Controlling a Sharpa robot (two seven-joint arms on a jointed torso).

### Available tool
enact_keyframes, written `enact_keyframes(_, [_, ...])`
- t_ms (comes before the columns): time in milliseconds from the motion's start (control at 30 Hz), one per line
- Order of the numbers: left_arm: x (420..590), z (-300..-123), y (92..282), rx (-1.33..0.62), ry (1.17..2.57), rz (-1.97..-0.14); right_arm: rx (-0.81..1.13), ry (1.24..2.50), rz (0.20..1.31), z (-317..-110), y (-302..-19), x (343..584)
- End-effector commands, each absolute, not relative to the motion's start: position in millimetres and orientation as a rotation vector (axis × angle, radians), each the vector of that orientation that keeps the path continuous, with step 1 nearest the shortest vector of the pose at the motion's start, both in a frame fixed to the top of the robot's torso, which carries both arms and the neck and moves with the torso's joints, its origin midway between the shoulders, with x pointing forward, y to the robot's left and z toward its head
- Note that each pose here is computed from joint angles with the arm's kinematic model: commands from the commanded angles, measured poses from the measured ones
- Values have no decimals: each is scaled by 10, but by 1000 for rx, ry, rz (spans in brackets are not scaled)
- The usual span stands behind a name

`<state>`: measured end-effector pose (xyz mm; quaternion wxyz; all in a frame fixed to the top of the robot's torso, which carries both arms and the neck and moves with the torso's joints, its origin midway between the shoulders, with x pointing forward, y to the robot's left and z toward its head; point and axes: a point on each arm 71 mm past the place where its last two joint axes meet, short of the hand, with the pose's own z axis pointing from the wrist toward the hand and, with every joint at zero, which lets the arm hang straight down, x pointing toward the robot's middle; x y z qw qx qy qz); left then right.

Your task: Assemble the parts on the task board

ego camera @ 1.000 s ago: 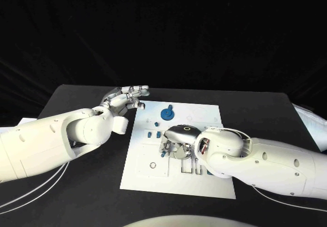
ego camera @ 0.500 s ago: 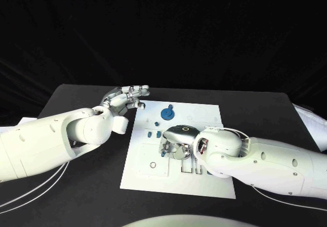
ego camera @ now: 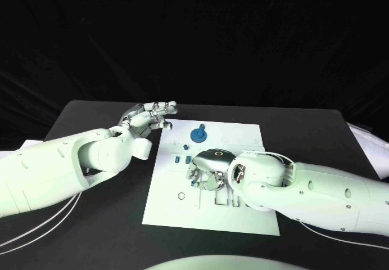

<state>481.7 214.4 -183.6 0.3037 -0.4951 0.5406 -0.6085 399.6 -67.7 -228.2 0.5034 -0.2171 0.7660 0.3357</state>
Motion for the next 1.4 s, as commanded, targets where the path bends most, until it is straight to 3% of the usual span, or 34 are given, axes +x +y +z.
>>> enact_keyframes(33, [4810,-1827,2116,-1300,1446,-1637,-516,1850,771,-2317,-714,4010])
enact_keyframes(500, [4817,-1832,2130,-1301,1448,-1635,-437,1756,784,-2096,-1031,3948])
enact_keyframes(833, [4821,-1833,2116,-1296,1451,-1640,-395,1718,625,-1757,-1595,4079])
enact_keyframes(1133, [4823,-1834,2097,-1291,1454,-1646,-397,1743,534,-1737,-1871,4144])
enact_keyframes(1400, [4825,-1844,2091,-1292,1457,-1648,-423,1782,499,-1806,-1917,4173])
